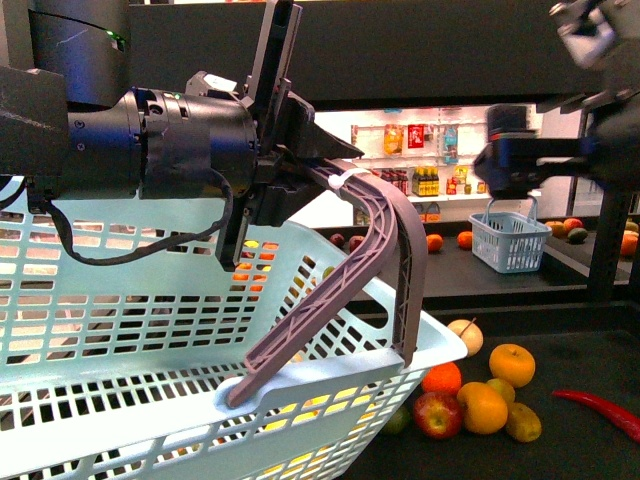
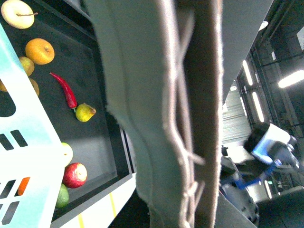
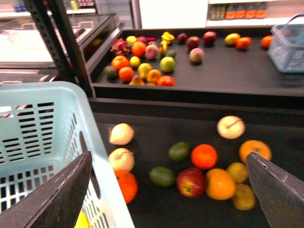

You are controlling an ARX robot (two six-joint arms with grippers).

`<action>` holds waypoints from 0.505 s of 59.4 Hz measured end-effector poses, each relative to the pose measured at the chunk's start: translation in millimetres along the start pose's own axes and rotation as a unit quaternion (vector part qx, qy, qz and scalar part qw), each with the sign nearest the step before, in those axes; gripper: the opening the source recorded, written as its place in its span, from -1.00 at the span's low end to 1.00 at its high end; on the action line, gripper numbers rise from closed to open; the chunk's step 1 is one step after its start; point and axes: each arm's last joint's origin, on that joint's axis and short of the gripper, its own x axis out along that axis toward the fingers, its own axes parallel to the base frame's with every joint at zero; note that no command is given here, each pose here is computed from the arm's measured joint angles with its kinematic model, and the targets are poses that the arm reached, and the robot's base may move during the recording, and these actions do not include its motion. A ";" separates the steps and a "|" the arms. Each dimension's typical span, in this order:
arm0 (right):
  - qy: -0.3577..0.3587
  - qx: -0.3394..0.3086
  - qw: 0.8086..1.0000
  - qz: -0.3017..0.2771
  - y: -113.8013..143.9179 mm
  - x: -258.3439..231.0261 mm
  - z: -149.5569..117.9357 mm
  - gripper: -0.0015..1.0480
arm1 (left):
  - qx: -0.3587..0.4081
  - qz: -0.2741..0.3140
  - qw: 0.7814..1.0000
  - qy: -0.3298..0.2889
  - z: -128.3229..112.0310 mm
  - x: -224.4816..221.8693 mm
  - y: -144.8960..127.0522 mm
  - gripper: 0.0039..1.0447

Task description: Pick lemon from shelf

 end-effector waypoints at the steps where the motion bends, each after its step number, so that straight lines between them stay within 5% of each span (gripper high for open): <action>1: -0.004 -0.004 1.000 -0.003 -1.8 -9.4 -0.1 0.86 | 0.000 0.000 1.000 0.001 -0.1 0.0 0.1 -0.84; 19: -0.013 -0.024 0.998 -0.064 -10.8 -141.5 -35.0 0.84 | 0.000 0.000 1.000 0.000 -0.1 0.0 0.1 -0.84; 30: -0.024 -0.010 0.998 -0.061 -15.0 -205.3 -77.4 0.30 | 0.000 0.000 1.000 0.001 -0.1 0.0 0.1 -0.85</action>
